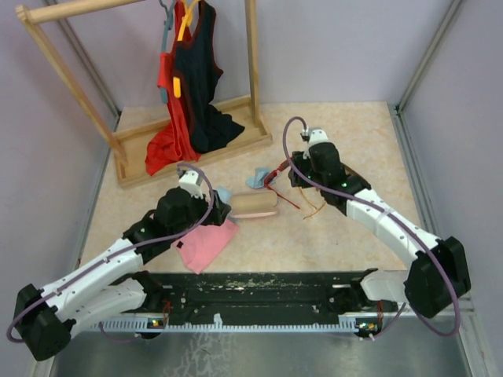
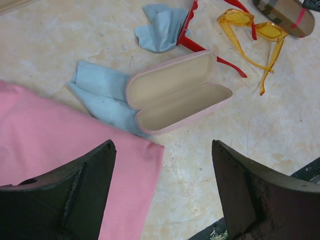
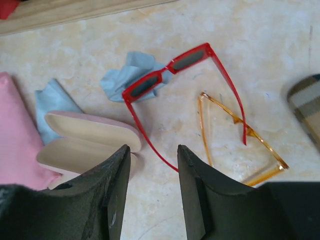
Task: Organize the sunglasses
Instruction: Adjust the sunglasses case at the center of the board, then pick up the glasses cleaning cloth from the center of the board, then place the glasses cleaning cloth at the center of the board.
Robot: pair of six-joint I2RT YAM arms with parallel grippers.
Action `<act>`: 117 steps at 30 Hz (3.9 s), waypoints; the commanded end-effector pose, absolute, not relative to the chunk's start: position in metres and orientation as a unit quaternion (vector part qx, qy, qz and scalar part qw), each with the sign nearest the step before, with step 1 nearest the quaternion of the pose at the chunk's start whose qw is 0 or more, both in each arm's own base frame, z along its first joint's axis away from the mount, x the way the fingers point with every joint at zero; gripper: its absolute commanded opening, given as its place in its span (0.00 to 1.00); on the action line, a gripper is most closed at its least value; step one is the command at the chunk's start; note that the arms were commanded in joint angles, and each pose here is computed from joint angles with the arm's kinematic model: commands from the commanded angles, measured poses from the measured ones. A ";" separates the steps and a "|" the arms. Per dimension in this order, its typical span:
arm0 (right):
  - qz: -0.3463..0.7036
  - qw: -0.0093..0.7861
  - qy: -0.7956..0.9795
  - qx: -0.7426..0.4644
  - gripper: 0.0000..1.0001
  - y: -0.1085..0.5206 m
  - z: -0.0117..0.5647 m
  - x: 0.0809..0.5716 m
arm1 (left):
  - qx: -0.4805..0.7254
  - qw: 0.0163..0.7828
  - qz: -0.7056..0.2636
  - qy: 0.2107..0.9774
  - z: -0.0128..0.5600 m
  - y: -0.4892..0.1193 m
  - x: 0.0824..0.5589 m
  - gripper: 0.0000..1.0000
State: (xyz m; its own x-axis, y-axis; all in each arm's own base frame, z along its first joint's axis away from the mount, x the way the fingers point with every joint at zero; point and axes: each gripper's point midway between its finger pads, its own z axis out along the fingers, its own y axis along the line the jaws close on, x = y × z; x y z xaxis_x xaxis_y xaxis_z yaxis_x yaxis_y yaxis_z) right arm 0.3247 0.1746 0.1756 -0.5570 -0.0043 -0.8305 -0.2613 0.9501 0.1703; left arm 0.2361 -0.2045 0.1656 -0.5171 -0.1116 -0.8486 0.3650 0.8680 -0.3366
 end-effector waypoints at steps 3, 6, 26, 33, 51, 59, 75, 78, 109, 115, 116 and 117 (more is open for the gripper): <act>0.199 0.433 0.869 -0.134 0.47 0.218 0.196 0.342 | 0.021 0.489 -0.210 0.847 0.172 -0.184 0.241 0.83; 0.204 0.405 0.873 -0.182 0.49 0.250 0.189 0.349 | 0.001 0.506 -0.202 0.838 0.184 -0.170 0.238 0.82; 0.193 0.291 0.854 -0.386 0.71 0.400 0.083 0.373 | -0.034 0.572 -0.151 0.805 0.234 -0.108 0.217 0.83; 0.178 0.262 0.856 -0.408 0.71 0.406 0.058 0.369 | -0.031 0.573 -0.157 0.804 0.235 -0.110 0.216 0.82; 0.130 0.221 0.856 -0.449 0.61 0.417 0.021 0.352 | -0.048 0.592 -0.166 0.787 0.246 -0.102 0.212 0.82; 0.156 0.220 0.854 -0.445 0.16 0.432 0.021 0.354 | -0.054 0.595 -0.164 0.785 0.247 -0.099 0.212 0.82; 0.269 0.480 0.761 -0.343 0.00 0.453 0.211 0.392 | -0.059 0.599 -0.164 0.782 0.249 -0.096 0.211 0.82; 0.264 0.508 0.752 -0.327 0.00 0.434 0.235 0.383 | -0.061 0.599 -0.164 0.781 0.249 -0.095 0.211 0.82; 0.378 0.318 0.679 -0.543 0.00 0.266 0.225 0.116 | -0.043 0.560 -0.208 0.801 0.221 -0.131 0.218 0.83; 0.348 0.220 0.703 -0.580 0.00 0.292 0.148 0.136 | -0.055 0.559 -0.201 0.802 0.222 -0.123 0.215 0.83; 0.336 0.222 0.707 -0.582 0.00 0.297 0.139 0.145 | -0.057 0.560 -0.200 0.802 0.221 -0.121 0.214 0.83; 0.326 0.224 0.710 -0.583 0.00 0.302 0.132 0.154 | -0.059 0.559 -0.199 0.803 0.221 -0.120 0.213 0.83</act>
